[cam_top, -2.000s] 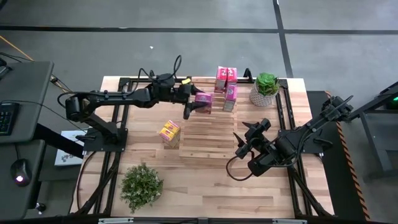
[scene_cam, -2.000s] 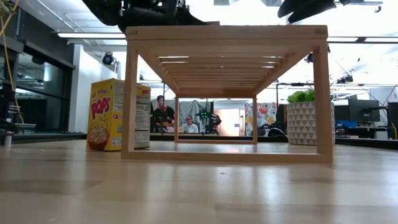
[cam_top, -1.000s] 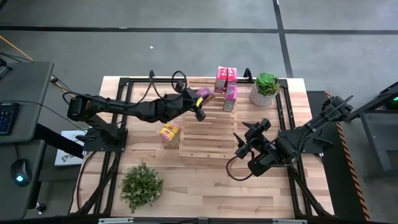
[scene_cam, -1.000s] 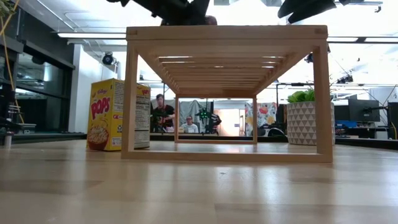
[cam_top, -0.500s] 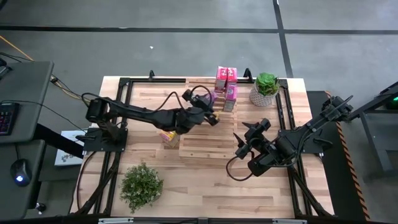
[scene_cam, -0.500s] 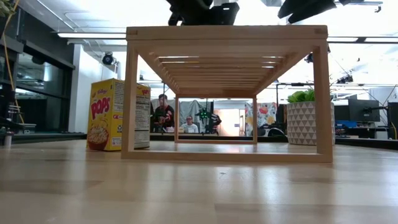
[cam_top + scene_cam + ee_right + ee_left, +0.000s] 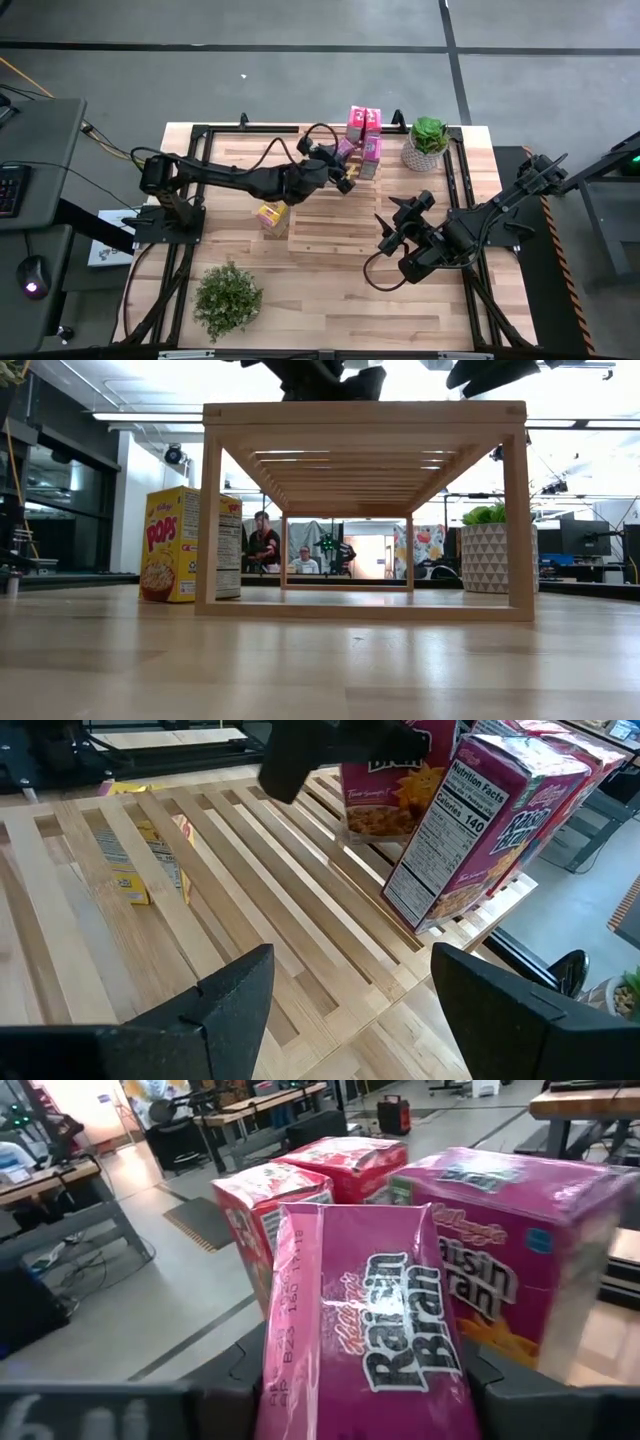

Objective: Stack cereal on shelf
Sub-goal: Put the purple cereal box on the shelf aligned with the other purple cereal box

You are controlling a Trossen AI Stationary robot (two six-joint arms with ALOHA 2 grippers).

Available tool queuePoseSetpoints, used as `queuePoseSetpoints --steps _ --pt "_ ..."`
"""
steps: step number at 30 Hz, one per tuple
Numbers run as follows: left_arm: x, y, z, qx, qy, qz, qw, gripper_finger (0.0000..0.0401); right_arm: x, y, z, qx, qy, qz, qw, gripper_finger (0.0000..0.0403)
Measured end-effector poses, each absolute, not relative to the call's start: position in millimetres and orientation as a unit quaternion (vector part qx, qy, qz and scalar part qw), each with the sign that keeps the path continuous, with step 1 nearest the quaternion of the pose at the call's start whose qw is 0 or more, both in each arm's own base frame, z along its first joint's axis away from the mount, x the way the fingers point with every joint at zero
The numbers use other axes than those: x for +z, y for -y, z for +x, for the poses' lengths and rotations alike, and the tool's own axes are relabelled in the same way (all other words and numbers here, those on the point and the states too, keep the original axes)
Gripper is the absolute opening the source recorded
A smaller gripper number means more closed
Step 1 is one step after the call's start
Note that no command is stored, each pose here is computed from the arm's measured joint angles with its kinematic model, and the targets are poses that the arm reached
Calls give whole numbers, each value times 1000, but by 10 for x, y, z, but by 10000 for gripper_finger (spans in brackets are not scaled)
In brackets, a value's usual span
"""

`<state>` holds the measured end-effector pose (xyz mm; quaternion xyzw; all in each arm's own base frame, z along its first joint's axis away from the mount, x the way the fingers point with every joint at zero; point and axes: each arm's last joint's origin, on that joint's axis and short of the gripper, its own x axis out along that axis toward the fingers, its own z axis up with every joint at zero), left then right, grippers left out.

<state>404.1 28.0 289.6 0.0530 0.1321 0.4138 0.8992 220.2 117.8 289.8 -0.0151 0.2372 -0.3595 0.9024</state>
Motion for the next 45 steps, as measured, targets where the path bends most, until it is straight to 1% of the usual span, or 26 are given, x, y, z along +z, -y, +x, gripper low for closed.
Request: queuePoseSetpoints --steps 9,30,45 --pt "2891 -375 4045 398 -135 47 906 178 2899 -1179 2203 -359 -237 -15 903 264" --pt "2891 -310 4054 382 -135 47 913 233 2903 -1183 2210 -359 -232 -12 904 264" --pt "3081 -214 3958 360 -120 52 924 239 2902 -1183 2211 -359 -233 -12 904 264"
